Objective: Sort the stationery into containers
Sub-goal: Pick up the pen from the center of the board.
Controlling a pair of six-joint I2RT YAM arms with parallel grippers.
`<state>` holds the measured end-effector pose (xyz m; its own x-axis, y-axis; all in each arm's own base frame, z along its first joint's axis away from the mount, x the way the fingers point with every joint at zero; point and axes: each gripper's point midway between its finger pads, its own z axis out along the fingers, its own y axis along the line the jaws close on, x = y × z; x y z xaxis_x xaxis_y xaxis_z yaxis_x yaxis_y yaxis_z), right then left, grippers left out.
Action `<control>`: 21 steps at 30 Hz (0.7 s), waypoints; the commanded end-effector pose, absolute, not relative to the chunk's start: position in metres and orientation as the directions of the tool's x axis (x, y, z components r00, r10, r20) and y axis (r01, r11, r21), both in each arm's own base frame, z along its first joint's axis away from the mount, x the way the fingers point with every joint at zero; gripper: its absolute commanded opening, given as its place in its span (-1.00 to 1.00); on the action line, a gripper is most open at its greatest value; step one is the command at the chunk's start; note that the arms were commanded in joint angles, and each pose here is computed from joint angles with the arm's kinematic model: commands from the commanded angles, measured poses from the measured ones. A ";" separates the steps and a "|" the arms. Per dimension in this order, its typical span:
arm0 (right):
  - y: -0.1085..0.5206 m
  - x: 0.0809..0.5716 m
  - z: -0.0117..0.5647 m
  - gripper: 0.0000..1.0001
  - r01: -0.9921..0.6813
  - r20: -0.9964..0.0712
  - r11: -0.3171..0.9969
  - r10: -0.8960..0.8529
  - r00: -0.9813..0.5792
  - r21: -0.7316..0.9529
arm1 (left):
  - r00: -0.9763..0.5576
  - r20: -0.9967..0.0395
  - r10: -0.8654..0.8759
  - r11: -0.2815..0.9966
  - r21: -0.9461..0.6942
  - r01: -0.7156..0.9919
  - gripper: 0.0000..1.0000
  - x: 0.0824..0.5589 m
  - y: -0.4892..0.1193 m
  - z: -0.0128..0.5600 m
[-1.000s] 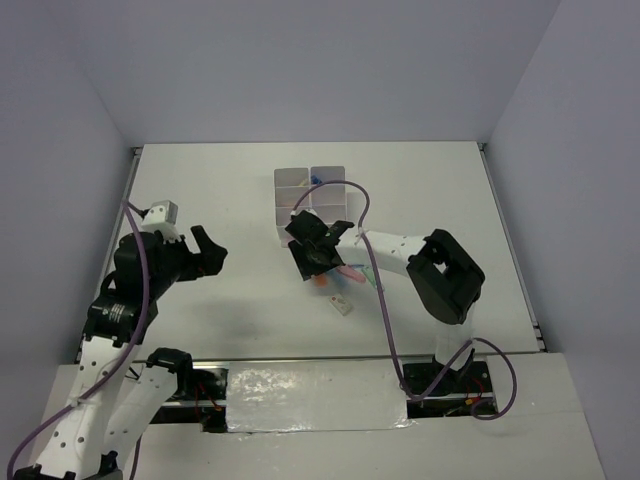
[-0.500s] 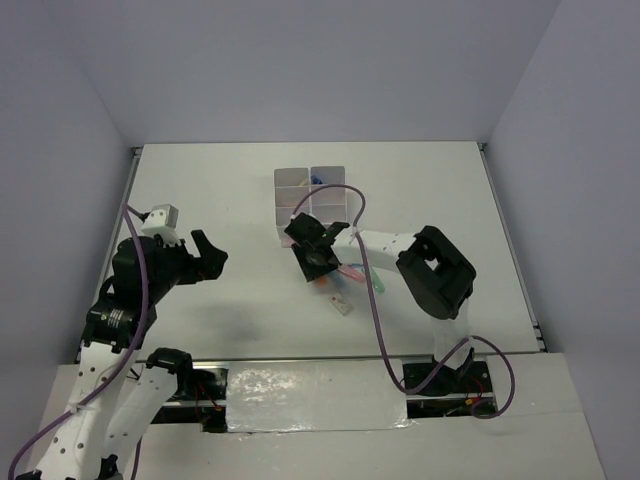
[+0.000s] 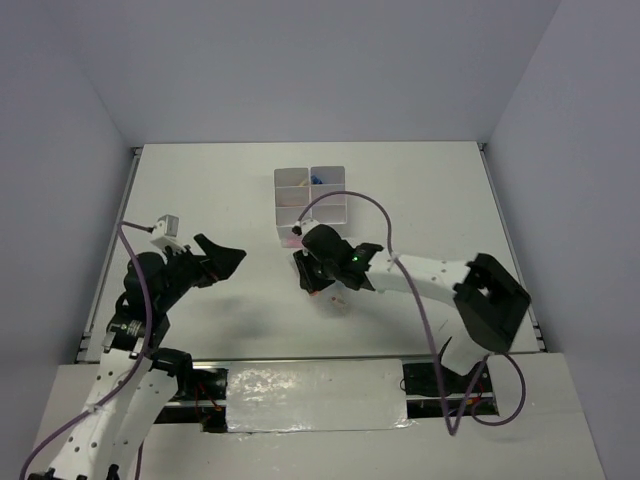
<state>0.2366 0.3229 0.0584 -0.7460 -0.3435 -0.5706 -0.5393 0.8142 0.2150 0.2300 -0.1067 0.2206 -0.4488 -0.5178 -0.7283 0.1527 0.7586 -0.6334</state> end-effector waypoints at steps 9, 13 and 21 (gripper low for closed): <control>0.357 0.201 0.197 -0.99 -0.737 -0.877 0.617 -0.152 -0.456 0.276 | -0.539 -0.593 -0.599 0.494 -0.803 0.334 0.95 0.248 -0.174 0.254; 0.357 0.198 0.203 -0.99 -0.741 -0.880 0.618 -0.160 -0.447 0.264 | -0.571 -0.590 -0.571 0.461 -0.806 0.372 0.88 0.242 -0.197 0.257; 0.351 0.196 0.203 -0.99 -0.737 -0.860 0.642 -0.237 -0.453 0.211 | -0.594 -0.679 -0.431 0.587 -0.711 0.387 0.89 0.246 -0.216 0.240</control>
